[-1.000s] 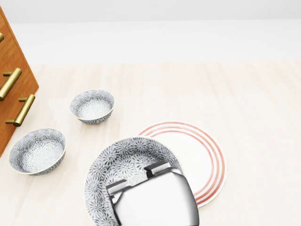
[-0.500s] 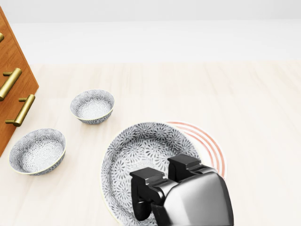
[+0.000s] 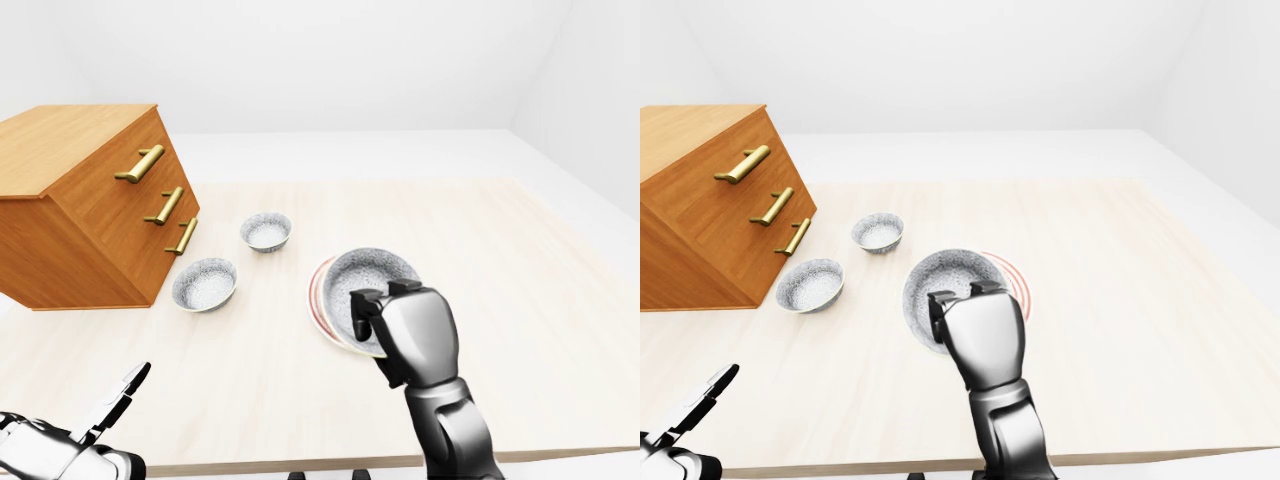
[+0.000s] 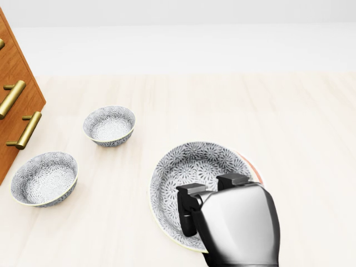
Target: Put the bowl at the front on the plate.
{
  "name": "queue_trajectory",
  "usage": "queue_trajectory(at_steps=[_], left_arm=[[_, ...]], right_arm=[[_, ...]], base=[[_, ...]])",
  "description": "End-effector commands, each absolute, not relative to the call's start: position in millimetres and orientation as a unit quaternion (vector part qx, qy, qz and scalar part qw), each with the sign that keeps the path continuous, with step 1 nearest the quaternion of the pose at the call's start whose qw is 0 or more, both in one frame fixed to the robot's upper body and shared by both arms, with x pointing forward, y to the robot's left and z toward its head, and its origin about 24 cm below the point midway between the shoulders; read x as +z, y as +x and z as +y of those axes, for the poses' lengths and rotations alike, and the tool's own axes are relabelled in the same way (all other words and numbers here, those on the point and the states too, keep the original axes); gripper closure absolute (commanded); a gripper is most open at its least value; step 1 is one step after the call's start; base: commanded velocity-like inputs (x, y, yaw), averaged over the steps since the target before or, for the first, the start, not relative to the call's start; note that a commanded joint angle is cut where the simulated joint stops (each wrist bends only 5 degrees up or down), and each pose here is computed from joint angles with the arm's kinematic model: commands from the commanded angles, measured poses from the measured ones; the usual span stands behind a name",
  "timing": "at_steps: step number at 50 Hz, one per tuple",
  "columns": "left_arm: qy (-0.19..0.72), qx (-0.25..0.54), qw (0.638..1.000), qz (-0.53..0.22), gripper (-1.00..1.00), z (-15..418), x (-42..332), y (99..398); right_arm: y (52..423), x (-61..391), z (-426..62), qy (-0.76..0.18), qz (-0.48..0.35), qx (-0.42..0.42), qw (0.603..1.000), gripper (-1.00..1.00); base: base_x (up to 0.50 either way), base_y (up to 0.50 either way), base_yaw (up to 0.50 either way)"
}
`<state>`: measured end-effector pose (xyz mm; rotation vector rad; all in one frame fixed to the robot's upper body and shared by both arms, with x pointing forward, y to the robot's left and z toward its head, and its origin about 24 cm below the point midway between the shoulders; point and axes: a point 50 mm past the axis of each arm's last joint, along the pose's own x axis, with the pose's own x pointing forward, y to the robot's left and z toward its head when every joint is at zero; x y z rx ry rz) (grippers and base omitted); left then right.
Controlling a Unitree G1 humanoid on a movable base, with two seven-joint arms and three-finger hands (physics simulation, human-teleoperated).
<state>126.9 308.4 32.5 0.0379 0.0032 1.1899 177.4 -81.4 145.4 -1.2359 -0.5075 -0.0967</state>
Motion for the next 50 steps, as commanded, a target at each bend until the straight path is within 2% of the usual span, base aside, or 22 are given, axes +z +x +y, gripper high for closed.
queue_trajectory(at_steps=[1, 7, 15, 20, 36, 50], left_arm=[[0.002, 0.564, 0.826, -0.008, -1.00, 309, 35, 126], [0.002, 0.564, 0.826, -0.016, -1.00, 309, 39, 125], [0.002, 0.564, 0.826, -0.016, -1.00, 309, 39, 125], [0.002, 0.564, 0.826, -0.012, -1.00, 309, 37, 125], [0.003, 0.562, 0.827, -0.010, -1.00, 308, 36, 125], [0.001, 0.562, 0.827, -0.012, -1.00, 308, 37, 125]], right_arm=[[207, 138, -92, -0.699, -0.122, -0.046, 0.704, 1.00], [224, 139, -104, -0.710, -0.085, -0.060, 0.697, 1.00], [243, 136, -108, -0.704, -0.075, -0.052, 0.704, 1.00], [254, 142, -106, -0.679, -0.095, -0.054, 0.726, 1.00], [279, 156, -97, -0.633, -0.137, -0.035, 0.761, 1.00], [282, 152, -90, -0.629, -0.140, -0.014, 0.765, 1.00]], base=[[0.00, 0.00, 0.00], [0.00, 0.00, 0.00], [0.00, 0.00, 0.00], [0.00, 0.00, 0.00], [0.00, 0.00, 0.00], [0.00, 0.00, 0.00]])
